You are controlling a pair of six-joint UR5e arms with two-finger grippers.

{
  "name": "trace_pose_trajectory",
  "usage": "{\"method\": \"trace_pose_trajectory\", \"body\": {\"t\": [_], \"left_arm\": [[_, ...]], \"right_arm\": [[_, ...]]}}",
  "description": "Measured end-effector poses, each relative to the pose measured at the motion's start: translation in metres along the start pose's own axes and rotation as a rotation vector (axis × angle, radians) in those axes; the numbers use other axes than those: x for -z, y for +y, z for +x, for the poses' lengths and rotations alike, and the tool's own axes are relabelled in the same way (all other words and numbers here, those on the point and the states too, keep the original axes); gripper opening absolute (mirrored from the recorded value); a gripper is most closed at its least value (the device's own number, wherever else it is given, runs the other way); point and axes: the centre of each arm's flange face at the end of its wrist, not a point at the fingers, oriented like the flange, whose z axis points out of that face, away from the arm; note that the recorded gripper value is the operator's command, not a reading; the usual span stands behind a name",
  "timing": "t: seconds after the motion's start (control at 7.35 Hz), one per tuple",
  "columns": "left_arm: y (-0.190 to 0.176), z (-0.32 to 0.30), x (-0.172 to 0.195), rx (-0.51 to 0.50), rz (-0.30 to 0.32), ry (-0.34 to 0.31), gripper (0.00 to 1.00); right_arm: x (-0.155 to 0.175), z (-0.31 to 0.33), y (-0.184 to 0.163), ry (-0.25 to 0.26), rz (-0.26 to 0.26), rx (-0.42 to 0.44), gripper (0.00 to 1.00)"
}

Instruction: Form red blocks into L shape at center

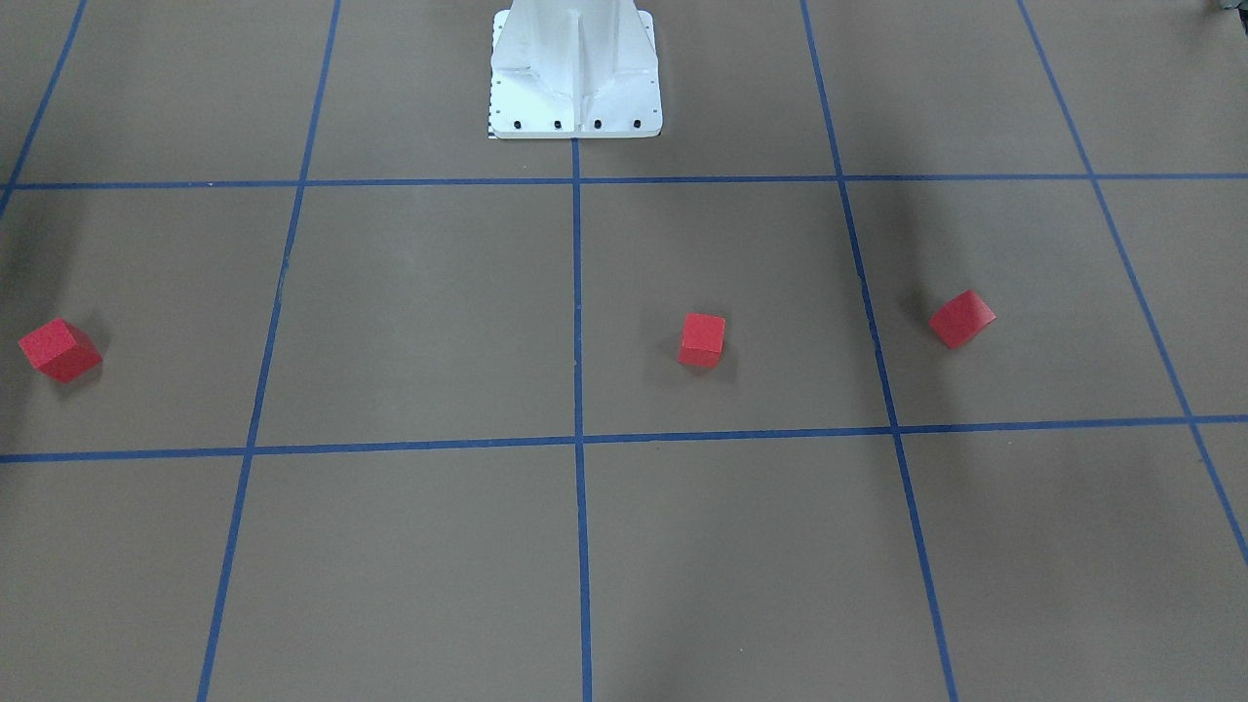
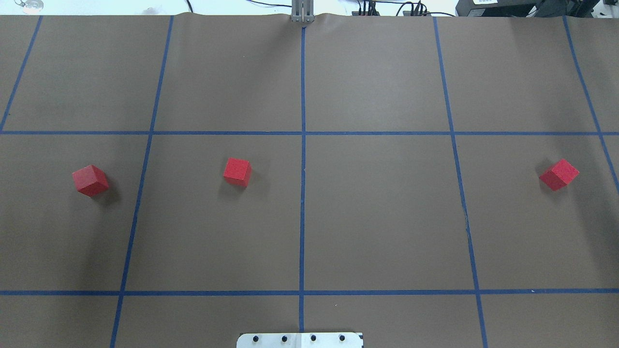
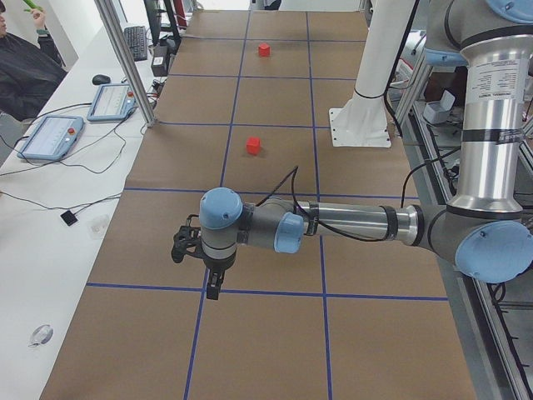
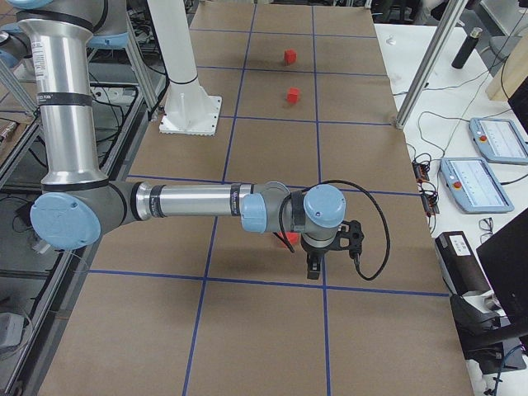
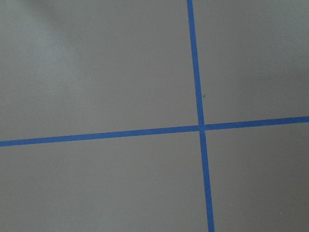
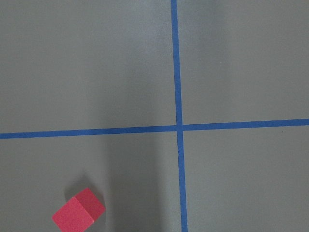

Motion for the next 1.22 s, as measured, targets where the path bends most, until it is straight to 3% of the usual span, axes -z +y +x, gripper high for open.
{"method": "trace_pose_trajectory", "body": {"t": [0.54,0.95,1.22], "left_arm": [[-0.004,0.005,0.005,-0.013,0.01,0.004,1.0],[-0.019,0.03,0.008,-0.085,0.082,0.014,1.0],[-0.028,0.066,0.018,-0.162,0.134,0.032,1.0]], "right_arm": [[0.001,0.0,0.0,0.003,0.004,0.004,0.99],[0.006,-0.006,-0.001,0.015,0.017,0.021,0.99],[0.008,-0.007,-0.003,0.062,0.026,0.033,0.99]]}}
